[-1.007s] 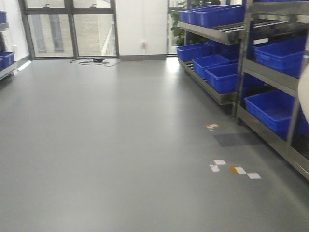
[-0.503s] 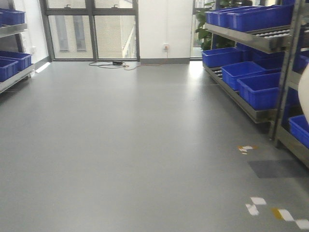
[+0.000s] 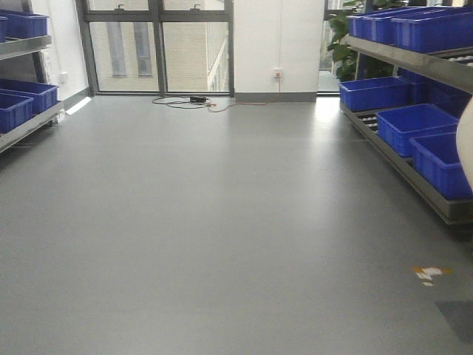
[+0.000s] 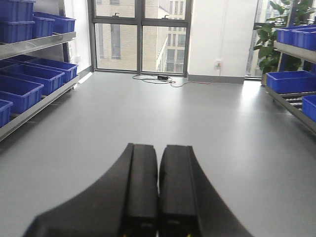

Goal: Move white bin to right shelf second layer
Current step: 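Turn the base past the crate racks toward the window, then drive the base up to the roller-track shelf with blue crates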

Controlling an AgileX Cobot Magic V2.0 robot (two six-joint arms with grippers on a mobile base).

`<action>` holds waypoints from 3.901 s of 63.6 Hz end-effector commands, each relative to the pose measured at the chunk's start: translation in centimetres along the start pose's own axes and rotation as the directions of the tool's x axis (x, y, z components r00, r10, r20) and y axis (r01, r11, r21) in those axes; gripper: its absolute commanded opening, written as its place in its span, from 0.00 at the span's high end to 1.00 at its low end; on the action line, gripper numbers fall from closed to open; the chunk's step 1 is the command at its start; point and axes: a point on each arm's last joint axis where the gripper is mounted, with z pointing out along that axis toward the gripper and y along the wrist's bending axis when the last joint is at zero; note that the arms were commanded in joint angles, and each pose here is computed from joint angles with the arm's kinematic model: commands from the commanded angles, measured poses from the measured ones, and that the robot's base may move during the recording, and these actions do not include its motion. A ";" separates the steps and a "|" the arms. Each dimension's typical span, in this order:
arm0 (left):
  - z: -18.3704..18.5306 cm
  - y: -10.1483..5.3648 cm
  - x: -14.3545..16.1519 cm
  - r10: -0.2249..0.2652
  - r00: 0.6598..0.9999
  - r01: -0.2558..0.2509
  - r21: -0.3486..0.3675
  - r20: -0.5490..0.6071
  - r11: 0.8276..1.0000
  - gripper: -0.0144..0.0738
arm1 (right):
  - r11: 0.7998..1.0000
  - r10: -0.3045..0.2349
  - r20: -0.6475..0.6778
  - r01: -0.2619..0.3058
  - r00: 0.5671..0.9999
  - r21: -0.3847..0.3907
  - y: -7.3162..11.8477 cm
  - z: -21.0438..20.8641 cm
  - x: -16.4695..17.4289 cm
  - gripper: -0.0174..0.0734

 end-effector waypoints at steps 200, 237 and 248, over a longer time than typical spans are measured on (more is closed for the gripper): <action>-0.1 0.1 0.1 -0.010 0.997 0.011 -0.004 0.071 1.000 0.74 | 1.000 0.000 0.112 0.001 0.994 -0.010 0.1 -0.7 -1.5 0.75; -0.1 0.1 0.1 -0.010 0.997 0.011 -0.004 0.071 1.000 0.74 | 1.000 0.000 0.112 0.001 0.994 -0.010 0.1 -0.7 -1.5 0.75; -0.1 0.1 0.1 -0.010 0.997 0.011 -0.004 0.071 1.000 0.74 | 1.000 0.000 0.112 0.001 0.994 -0.010 0.1 -0.7 -1.5 0.75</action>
